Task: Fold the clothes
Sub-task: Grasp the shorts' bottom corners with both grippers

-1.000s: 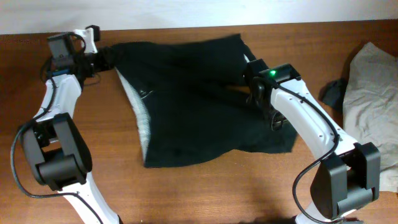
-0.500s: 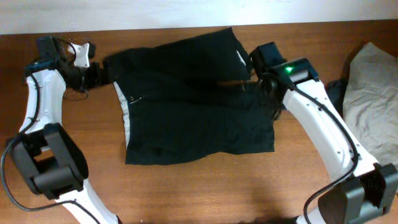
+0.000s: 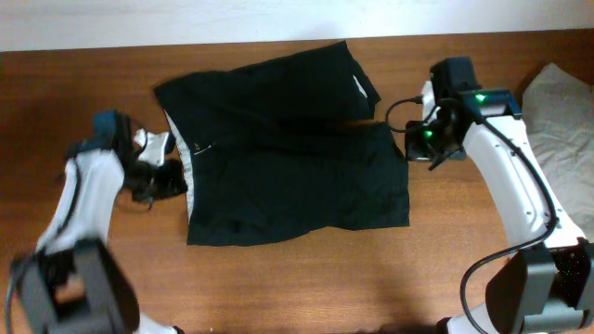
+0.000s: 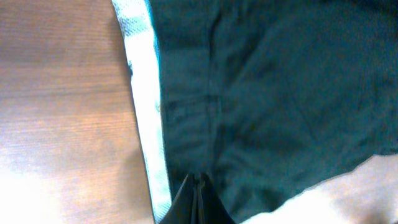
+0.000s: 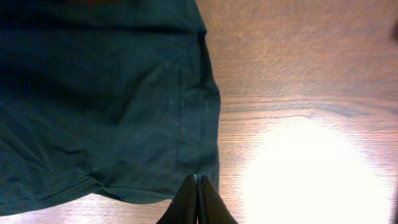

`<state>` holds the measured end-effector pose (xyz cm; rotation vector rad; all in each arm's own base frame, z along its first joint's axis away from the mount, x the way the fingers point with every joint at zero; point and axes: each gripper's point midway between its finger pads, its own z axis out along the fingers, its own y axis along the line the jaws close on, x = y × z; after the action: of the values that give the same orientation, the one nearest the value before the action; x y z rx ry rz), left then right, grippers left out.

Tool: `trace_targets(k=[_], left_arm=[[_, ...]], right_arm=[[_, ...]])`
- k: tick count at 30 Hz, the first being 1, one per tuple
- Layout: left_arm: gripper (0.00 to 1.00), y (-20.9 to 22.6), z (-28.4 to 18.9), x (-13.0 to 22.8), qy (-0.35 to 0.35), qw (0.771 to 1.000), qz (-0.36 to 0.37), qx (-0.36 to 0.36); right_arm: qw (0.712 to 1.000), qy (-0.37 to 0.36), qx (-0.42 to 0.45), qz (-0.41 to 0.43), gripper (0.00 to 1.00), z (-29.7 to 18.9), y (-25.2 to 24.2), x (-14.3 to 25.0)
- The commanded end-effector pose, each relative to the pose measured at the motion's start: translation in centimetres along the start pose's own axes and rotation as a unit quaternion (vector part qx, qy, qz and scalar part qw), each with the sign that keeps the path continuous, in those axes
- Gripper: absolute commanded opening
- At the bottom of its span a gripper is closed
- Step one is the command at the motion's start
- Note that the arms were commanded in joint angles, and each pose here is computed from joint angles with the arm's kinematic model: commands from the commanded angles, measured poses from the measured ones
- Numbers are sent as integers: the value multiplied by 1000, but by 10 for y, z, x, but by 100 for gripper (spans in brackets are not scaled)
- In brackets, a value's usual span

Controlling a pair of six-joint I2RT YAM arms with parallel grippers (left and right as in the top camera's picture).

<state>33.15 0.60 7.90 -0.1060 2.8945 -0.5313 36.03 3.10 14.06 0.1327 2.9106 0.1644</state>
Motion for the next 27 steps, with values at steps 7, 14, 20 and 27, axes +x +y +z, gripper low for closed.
trace_targets(k=[7, 14, 20, 27], left_arm=[[36, 8, 0, 78, -22, 997, -55, -47], [64, 8, 14, 98, 1, 997, -66, -37], [66, 7, 30, 88, -36, 998, -52, -15], [66, -2, 47, 79, -36, 997, -51, 36]], right_arm=[[993, 105, -54, 25, 4, 48, 1, 71], [991, 101, -54, 67, 8, 46, -23, 73], [991, 95, -63, 76, 9, 44, -33, 71], [992, 85, -64, 74, 8, 45, -33, 66]])
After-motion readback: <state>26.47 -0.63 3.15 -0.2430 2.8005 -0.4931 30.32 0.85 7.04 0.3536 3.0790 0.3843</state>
